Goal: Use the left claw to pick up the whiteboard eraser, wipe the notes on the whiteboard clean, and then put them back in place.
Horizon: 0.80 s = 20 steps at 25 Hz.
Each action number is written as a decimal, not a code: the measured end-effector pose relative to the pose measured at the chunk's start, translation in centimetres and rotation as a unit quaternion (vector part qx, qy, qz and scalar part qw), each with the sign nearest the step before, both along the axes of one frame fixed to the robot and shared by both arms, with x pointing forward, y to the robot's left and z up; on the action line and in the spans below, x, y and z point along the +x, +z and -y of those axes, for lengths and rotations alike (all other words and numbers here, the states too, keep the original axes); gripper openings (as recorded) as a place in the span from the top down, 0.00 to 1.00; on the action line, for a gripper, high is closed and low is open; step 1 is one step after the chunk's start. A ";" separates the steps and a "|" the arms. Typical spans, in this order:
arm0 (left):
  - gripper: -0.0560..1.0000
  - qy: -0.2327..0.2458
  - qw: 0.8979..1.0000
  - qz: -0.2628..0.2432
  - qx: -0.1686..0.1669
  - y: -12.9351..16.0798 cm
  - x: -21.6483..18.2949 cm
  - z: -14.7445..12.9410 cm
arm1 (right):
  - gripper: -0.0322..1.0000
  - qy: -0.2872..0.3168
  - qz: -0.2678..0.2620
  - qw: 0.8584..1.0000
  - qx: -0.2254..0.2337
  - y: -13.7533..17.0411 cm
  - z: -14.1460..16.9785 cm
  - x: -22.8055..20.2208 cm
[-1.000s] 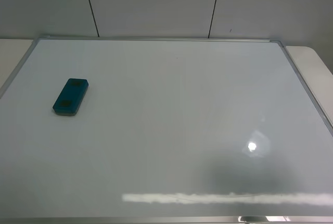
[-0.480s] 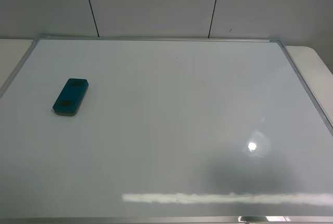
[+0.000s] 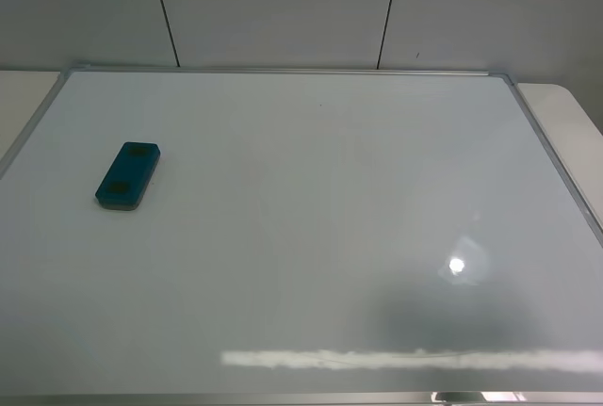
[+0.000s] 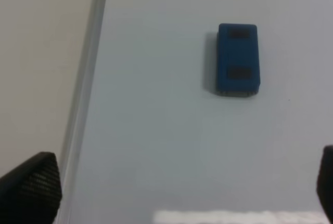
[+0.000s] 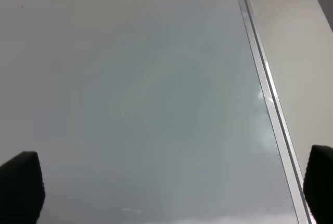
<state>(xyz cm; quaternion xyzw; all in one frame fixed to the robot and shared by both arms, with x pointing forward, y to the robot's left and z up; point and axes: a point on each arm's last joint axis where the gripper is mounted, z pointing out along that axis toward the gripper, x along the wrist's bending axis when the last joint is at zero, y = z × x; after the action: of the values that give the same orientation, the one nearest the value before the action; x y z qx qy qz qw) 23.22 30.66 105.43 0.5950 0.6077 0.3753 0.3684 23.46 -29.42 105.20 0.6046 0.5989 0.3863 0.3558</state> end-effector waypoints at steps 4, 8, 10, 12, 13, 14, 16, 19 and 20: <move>0.01 0.000 1.000 0.000 0.000 0.0 0.0 0.0 | 0.01 0.000 0.000 1.000 0.000 0.0 0.0 0.0; 0.01 0.000 1.000 0.001 0.000 0.0 0.0 0.0 | 0.01 0.000 0.000 1.000 0.000 0.0 0.0 0.0; 0.01 0.000 1.000 0.001 0.000 0.0 0.0 0.0 | 0.01 0.000 0.000 1.000 0.000 0.0 0.0 0.0; 0.01 0.000 1.000 0.001 0.000 0.0 0.0 0.0 | 0.01 0.000 0.000 1.000 0.000 0.0 0.0 0.0; 0.01 0.000 1.000 0.001 0.000 0.0 0.0 0.0 | 0.01 0.000 0.000 1.000 0.000 0.0 0.0 0.0; 0.01 0.000 1.000 0.001 0.000 0.0 0.0 0.0 | 0.01 0.000 0.000 1.000 0.000 0.0 0.0 0.0; 0.01 0.000 1.000 0.001 0.000 0.0 0.0 0.0 | 0.01 0.000 0.000 1.000 0.000 0.0 0.0 0.0; 0.01 0.000 1.000 0.001 0.000 0.0 0.0 0.0 | 0.01 0.000 0.000 1.000 0.000 0.0 0.0 0.0; 0.01 0.000 1.000 0.001 0.000 0.0 0.0 0.0 | 0.01 0.000 0.000 1.000 0.000 0.0 0.0 0.0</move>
<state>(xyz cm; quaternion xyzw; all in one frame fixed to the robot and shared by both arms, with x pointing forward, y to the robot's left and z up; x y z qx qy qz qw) 23.22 30.66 105.44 0.5952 0.6072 0.3758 0.3686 23.46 -29.42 105.20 0.6046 0.5989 0.3863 0.3558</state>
